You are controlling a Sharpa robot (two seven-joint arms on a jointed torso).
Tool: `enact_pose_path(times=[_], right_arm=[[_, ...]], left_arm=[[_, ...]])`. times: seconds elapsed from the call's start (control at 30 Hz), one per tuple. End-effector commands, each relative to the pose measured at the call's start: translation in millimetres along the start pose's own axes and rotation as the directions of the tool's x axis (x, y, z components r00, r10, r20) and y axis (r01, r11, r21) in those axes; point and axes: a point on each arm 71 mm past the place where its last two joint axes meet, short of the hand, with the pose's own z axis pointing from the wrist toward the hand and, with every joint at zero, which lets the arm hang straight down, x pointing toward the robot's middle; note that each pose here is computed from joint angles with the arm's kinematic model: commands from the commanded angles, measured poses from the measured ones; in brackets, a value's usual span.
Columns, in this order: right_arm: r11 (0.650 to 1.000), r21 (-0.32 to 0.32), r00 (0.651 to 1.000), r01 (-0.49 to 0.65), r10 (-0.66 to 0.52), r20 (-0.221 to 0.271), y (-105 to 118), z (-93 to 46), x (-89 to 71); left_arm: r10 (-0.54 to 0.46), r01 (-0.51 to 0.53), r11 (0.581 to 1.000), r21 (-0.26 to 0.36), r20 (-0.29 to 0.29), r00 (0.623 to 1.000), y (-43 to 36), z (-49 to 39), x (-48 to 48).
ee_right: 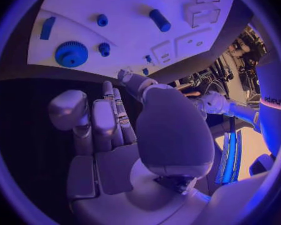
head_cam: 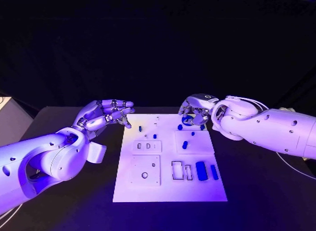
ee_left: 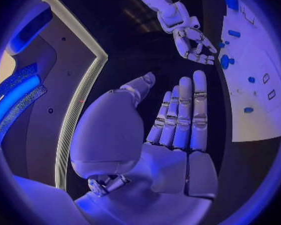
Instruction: Assemble the parts on the task board
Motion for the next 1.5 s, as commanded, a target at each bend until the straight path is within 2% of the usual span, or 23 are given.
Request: enact_pose_path(times=[0.03,0.33,0.9,1.27,1.5], right_arm=[[0.997,0.021,0.996,0.074,-0.073,-0.044,-1.2,2.9,3.9],[0.993,0.053,0.993,0.109,-0.106,-0.060,-2.6,7.4,8.8],[0.991,0.061,0.988,0.121,-0.114,-0.107,-0.4,10.5,23.0],[0.990,0.070,0.988,0.120,-0.112,-0.106,-2.2,11.1,25.2],[0.992,0.064,0.993,0.108,-0.104,-0.061,-0.3,11.9,22.9]], left_arm=[[0.021,-0.021,1.000,0.002,-0.046,0.999,-2.2,-0.5,4.5],[0.020,-0.020,1.000,0.004,-0.057,0.998,-4.4,-0.3,6.0],[0.016,-0.016,1.000,0.002,-0.065,0.998,-5.7,2.1,8.0],[0.016,-0.017,1.000,-0.004,-0.056,0.998,-5.0,2.5,6.0],[0.013,-0.014,1.000,-0.012,-0.047,0.999,-4.1,2.9,4.5]])
